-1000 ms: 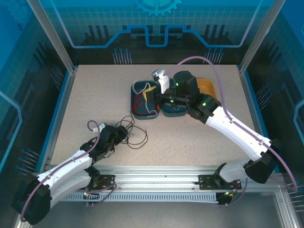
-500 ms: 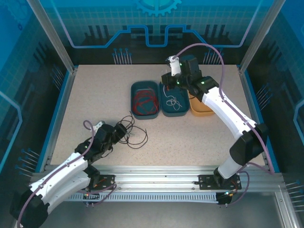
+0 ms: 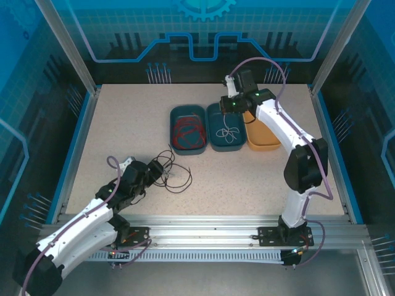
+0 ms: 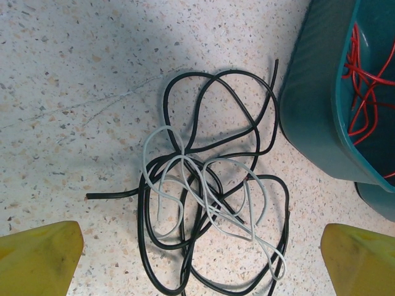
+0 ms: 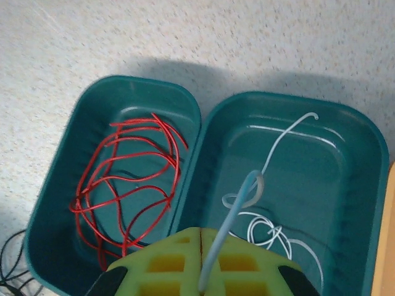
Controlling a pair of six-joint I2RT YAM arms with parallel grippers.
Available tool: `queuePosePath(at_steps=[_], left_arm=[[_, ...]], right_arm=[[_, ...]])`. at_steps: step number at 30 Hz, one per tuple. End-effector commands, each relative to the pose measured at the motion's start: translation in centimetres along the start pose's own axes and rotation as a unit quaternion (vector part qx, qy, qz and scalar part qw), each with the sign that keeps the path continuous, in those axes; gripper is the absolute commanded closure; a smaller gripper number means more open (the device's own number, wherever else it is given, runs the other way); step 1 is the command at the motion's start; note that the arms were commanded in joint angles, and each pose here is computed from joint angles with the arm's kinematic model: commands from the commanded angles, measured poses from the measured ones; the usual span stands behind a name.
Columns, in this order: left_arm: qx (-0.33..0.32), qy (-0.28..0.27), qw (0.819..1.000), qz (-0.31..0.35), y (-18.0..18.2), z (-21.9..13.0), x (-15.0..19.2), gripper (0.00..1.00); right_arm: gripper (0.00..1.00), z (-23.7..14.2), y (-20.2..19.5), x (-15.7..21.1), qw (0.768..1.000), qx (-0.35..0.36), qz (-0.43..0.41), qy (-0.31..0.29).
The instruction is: Untangle the cables
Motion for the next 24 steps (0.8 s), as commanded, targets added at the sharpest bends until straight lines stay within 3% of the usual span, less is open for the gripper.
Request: queuePosePath(at_steps=[1,10,17,24], left_arm=[[0.006,0.002,1.000,0.011,-0.7,-0.4,-0.5,0.01],[0.005,0.004,1.000,0.013,-0.7,-0.4,-0.5,0.01],[0.004,0.008,1.000,0.013,-0.6,-0.4,-0.4,0.01],[0.004,0.009,1.000,0.012,-0.7,-0.5,-0.5,0.01]], right_arm=[[0.97,1.4,-1.0,0.4,0.999,0.028,0.008,0.040],[0.91,5.2,-2.2,1.7,0.994,0.046,0.012,0.103],[0.64,6.3,-2.2,2.4,0.991,0.038,0.019,0.126],[0.62,5.4,-2.0,2.4,0.992,0.032,0.017,0.119]])
Point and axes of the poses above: each hand's point on the last joint's axis, 136 mm out from that joint toward the fingers, its own z axis out along the fingers, its own y axis along the line the jaws close on, x = y × z, the point moved 9 cm from there along -z, back along the fingers, and after that the axes turned 7 degrees about z, right-handed, at the moved point
